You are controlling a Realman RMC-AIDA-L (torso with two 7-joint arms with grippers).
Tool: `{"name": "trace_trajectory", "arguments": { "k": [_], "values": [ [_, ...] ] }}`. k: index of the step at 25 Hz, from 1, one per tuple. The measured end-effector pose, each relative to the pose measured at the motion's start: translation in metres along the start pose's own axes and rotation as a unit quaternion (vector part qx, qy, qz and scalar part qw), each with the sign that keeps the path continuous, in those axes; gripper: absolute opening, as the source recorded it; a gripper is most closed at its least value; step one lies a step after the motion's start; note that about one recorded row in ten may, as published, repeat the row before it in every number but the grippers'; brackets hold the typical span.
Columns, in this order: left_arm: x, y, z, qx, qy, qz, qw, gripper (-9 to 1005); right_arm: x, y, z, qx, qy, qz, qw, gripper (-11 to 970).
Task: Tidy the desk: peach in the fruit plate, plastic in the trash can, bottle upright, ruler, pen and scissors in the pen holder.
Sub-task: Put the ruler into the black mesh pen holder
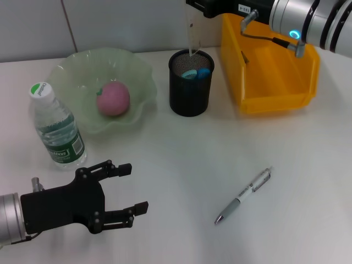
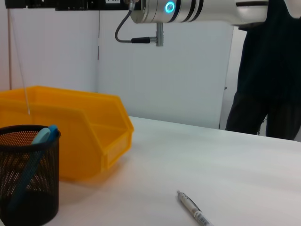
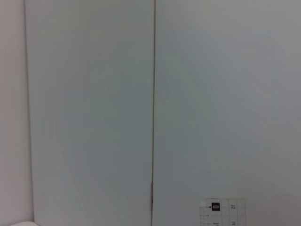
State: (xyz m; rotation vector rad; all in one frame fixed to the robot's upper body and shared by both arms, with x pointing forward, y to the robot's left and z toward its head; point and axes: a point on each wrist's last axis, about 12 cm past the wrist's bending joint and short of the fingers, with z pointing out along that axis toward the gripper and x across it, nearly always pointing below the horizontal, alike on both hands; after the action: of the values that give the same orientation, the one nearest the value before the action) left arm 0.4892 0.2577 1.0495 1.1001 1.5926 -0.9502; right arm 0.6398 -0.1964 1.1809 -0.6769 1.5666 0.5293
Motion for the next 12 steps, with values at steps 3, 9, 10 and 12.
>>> {"name": "trace_trajectory", "arguments": {
  "k": [3,9,10,12],
  "values": [
    [0.0,0.0001,-0.0004,-0.004,-0.003,-0.001,1.0,846,0.0023,0.0005,0.0005,0.001,-0.011,-0.008,1.0,372],
    [0.0043,-0.0001,-0.0033,-0.03,-0.008,-0.012,0.999,846,0.0072,0.0025,-0.0008,0.001,-0.015,-0.021,1.0,372],
    [0.005,0.0,-0.0045,-0.037,-0.012,-0.014,0.999,846,0.0085,0.0026,-0.001,0.0,-0.013,-0.02,1.0,372],
    [0.0075,-0.0007,-0.008,-0.05,-0.016,-0.015,0.999,846,0.011,0.0034,-0.0023,-0.003,-0.012,-0.017,1.0,372]
  ]
}}
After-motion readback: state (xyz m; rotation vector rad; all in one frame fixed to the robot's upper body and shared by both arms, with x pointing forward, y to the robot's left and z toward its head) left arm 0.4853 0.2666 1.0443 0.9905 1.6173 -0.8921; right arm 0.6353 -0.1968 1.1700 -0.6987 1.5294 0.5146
